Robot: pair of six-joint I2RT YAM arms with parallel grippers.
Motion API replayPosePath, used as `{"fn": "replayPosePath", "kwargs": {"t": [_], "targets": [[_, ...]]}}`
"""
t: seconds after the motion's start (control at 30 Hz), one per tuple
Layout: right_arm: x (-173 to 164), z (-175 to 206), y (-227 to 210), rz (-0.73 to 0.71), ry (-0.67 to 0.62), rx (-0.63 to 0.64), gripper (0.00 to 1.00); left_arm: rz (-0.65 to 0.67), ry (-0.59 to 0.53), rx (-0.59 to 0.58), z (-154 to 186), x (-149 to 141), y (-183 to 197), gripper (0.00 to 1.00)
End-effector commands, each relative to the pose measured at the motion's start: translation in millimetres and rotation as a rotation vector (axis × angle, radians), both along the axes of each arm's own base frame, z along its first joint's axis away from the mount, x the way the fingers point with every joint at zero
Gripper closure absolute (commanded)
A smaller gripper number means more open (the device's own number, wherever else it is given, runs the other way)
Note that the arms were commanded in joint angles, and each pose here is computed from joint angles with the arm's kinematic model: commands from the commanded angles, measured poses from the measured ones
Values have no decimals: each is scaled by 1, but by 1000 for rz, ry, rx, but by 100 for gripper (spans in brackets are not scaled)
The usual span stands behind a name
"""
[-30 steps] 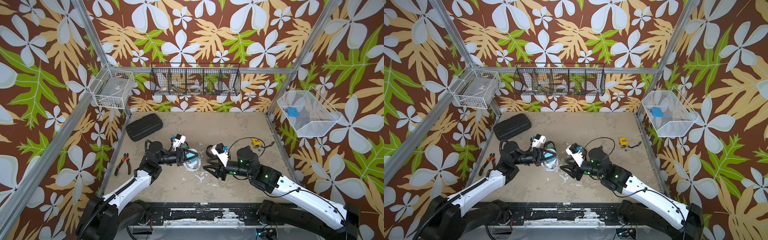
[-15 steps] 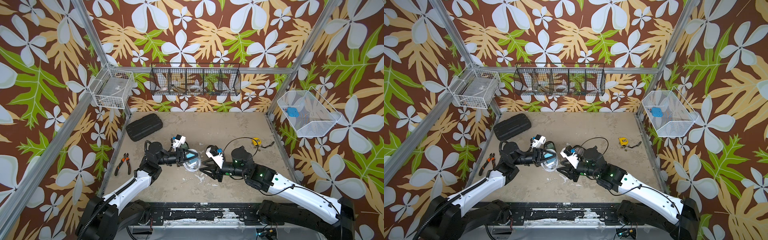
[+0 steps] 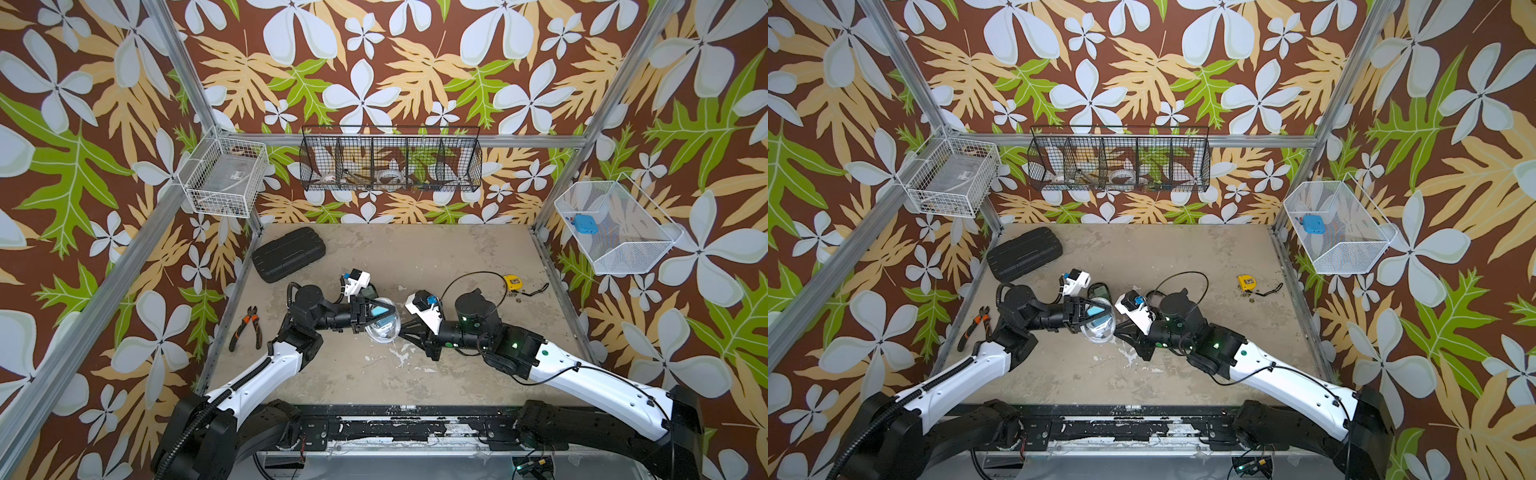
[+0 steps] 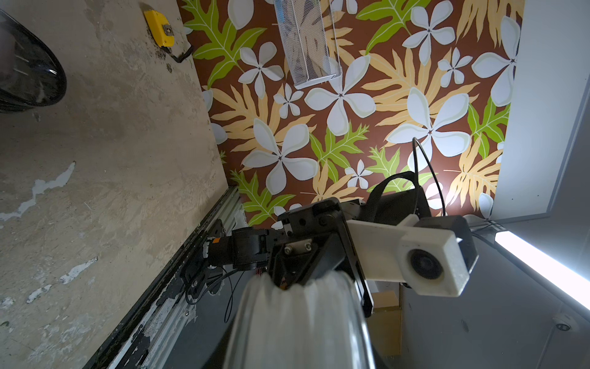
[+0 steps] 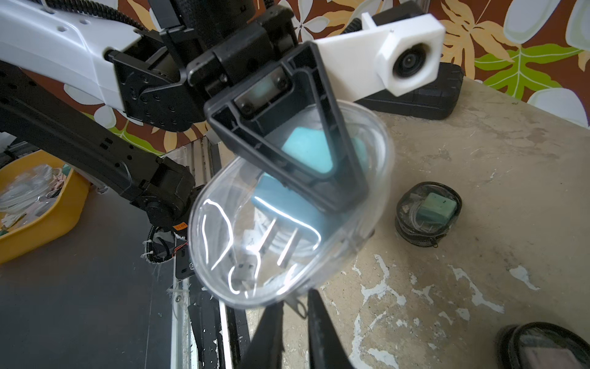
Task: Pack away charging kits
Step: Zip the zipper on the storage bag.
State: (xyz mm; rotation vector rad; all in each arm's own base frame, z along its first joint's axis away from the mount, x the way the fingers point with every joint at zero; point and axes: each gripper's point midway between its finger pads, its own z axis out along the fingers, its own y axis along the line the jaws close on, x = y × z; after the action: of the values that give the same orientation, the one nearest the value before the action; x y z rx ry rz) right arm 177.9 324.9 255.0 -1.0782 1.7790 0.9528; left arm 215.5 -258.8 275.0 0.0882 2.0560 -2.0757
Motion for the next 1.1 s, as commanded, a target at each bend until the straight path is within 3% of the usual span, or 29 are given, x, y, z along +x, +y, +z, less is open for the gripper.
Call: {"fn": "replayPosePath", "kwargs": {"t": [0.0, 0.23, 0.67, 0.83, 1.07], "targets": [[2, 2, 0, -10, -21, 4, 97, -17, -32, -29, 10, -3, 0, 88], [11, 17, -12, -94, -78, 37, 100, -21, -31, -28, 9, -5, 0, 88], [49, 23, -8, -252, -90, -25, 100, -72, -45, 15, -6, -19, 1, 89], [67, 32, -18, -363, -130, -44, 100, -81, -31, 58, -21, -21, 2, 99], [75, 32, -32, -442, -160, -64, 100, -76, -37, 64, -24, -20, 2, 100]]}}
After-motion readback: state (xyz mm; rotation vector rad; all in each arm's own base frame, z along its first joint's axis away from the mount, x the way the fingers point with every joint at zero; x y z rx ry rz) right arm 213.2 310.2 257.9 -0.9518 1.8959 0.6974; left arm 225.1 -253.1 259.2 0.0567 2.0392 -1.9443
